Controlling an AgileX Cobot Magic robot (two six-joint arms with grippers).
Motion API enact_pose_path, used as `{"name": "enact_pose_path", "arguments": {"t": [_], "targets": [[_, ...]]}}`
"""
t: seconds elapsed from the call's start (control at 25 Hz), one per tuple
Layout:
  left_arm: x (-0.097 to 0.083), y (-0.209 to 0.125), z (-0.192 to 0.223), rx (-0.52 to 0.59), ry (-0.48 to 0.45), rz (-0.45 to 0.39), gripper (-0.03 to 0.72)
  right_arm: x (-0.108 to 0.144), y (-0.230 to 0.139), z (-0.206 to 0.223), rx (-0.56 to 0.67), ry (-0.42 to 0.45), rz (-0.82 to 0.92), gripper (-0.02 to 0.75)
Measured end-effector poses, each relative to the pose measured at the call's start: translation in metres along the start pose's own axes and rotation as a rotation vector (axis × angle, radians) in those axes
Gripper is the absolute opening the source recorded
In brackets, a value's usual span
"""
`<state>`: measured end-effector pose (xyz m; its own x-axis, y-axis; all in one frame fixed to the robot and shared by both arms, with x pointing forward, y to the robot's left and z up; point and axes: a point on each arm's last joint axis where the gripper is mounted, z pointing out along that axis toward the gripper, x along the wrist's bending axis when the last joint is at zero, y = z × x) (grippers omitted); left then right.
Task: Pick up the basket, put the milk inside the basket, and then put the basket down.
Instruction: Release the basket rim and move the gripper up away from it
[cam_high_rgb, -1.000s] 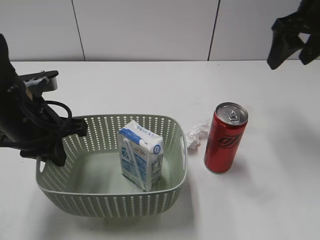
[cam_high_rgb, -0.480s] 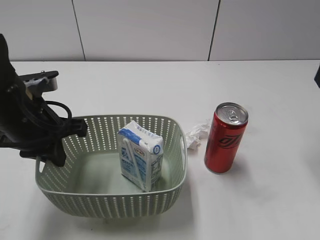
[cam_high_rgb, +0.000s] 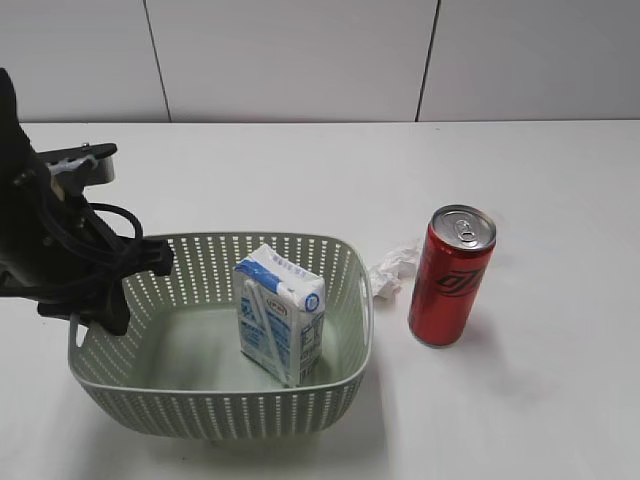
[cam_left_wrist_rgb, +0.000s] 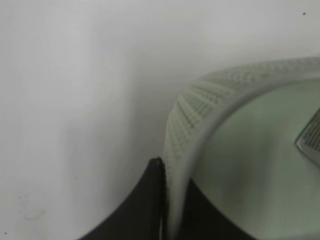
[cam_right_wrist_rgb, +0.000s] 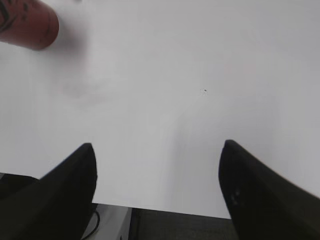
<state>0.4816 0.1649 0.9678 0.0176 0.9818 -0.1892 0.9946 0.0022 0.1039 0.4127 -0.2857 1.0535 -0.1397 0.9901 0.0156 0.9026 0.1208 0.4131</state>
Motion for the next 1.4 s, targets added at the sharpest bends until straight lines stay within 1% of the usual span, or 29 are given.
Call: {"name": "enact_pose_path", "arguments": {"t": [0.2, 0.32, 0.52, 0.68, 1.16, 1.32, 1.4], "targets": [[0.0, 0.0, 0.0, 0.001, 0.001, 0.001, -0.001, 0.003, -0.048, 0.01, -0.071, -0.009, 0.001, 0.592], [0.0, 0.0, 0.0, 0.002, 0.001, 0.001, -0.001, 0.004, -0.069, 0.013, -0.1, -0.012, 0.001, 0.592], [0.0, 0.0, 0.0, 0.003, 0.003, 0.001, -0.001, 0.006, -0.082, 0.0, -0.195, -0.018, -0.004, 0.592], [0.0, 0.0, 0.0, 0.005, 0.003, 0.001, -0.001, 0.008, -0.101, -0.007, -0.211, -0.018, -0.009, 0.592], [0.0, 0.0, 0.0, 0.004, 0.003, 0.003, -0.001, 0.013, -0.139, -0.044, -0.572, -0.046, -0.028, 0.591], [0.0, -0.001, -0.002, -0.003, 0.0, 0.007, -0.001, 0.015, -0.152, -0.053, -0.678, -0.054, -0.034, 0.591], [0.0, 0.0, -0.003, -0.012, -0.004, 0.007, -0.001, 0.015, -0.156, -0.055, -0.708, -0.056, -0.035, 0.591]]}}
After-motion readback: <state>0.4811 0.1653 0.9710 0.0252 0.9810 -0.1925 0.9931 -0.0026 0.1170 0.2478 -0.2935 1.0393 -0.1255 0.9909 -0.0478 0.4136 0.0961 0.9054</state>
